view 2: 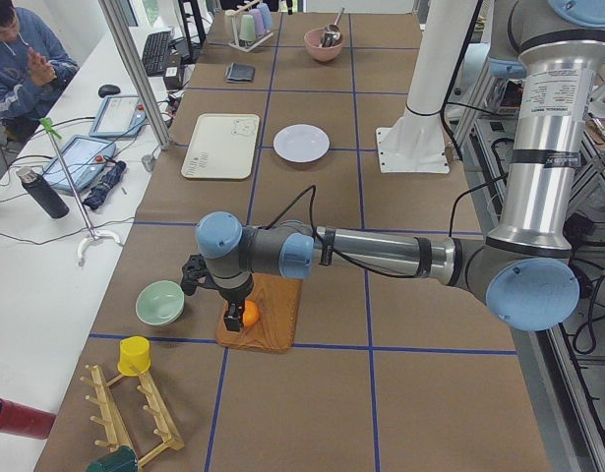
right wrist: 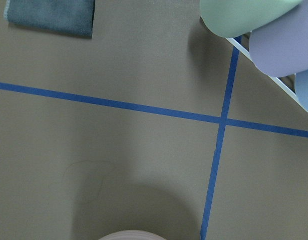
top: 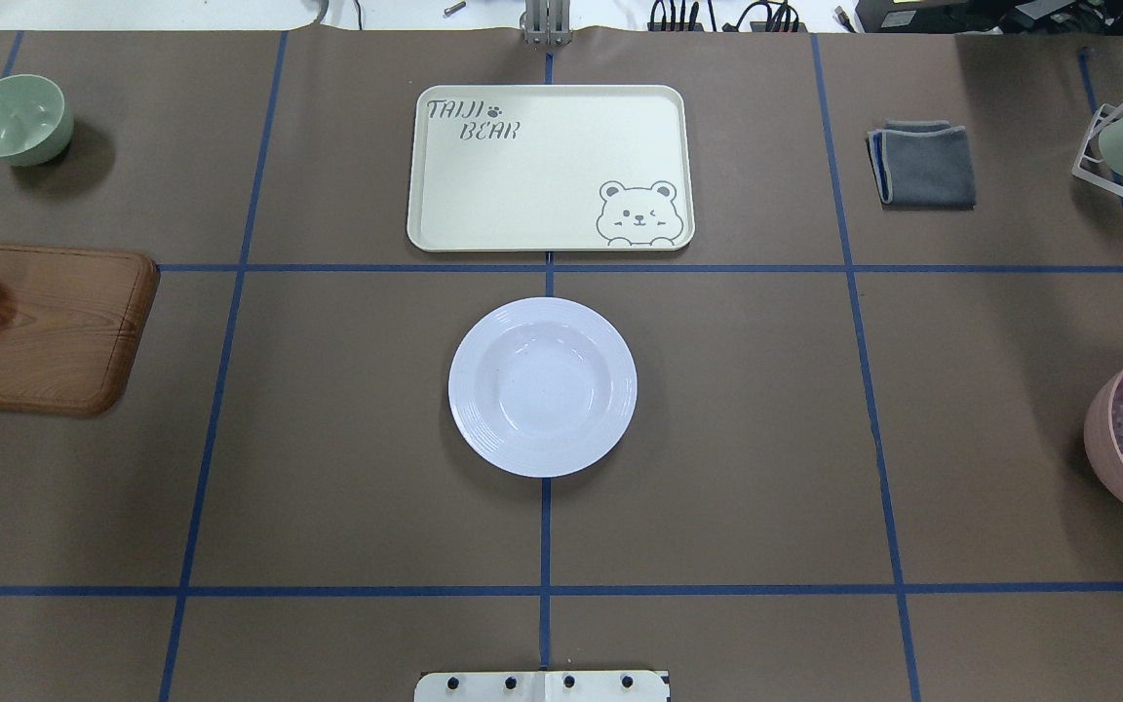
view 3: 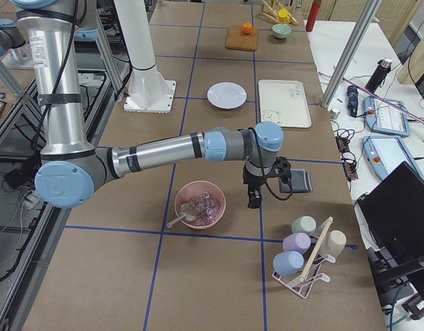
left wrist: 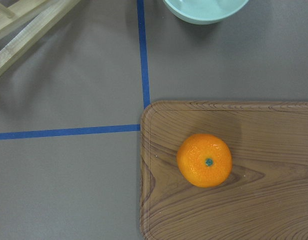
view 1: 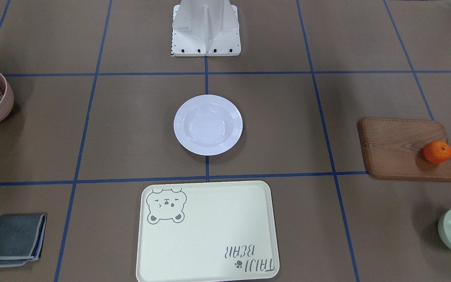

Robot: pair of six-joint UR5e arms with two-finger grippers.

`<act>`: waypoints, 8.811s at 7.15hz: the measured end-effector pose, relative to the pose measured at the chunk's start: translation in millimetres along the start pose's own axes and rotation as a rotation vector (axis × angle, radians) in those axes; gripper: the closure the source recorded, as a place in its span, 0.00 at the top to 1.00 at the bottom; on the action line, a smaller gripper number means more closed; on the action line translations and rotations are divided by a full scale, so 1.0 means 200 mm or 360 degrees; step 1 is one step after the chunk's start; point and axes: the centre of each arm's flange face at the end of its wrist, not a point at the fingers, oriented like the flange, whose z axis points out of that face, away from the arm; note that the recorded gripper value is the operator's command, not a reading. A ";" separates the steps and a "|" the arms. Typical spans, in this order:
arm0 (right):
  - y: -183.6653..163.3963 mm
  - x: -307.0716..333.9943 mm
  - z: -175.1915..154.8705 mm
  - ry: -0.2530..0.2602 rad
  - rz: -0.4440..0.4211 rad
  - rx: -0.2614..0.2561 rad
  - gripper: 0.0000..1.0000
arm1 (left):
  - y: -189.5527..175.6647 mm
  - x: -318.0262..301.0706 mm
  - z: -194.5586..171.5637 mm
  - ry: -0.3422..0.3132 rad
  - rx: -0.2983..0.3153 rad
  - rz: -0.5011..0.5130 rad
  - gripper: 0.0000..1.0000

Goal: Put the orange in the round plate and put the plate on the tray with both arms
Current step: 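Reach the left gripper down toward the orange on the wooden tray, then grasp the orange with the left gripper and lift it off the tray, then carry the orange over the white plate and lower it while right arm approaches, then open the left gripper and withdraw while right gripper moves to the plate rim, then grip the rim of the white plate with the right gripper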

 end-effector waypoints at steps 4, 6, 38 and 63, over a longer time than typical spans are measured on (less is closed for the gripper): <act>0.01 -0.03 -0.02 -0.0013 -0.0034 0.0042 1.00 | -0.11 0.11 0.22 0.0003 -0.0026 -0.0052 0.98; 0.00 -0.05 0.00 -0.0041 -0.0037 0.0036 1.00 | -0.22 0.17 0.44 -0.0007 -0.0033 -0.0067 0.98; -0.18 -2.13 0.27 -0.0414 0.0418 0.0134 1.00 | -0.08 3.41 0.63 0.0299 -0.0025 -0.0824 0.00; 0.61 -2.60 1.24 -0.1697 0.1336 0.0677 0.90 | -0.24 3.22 0.22 0.0427 0.0104 -0.0902 0.97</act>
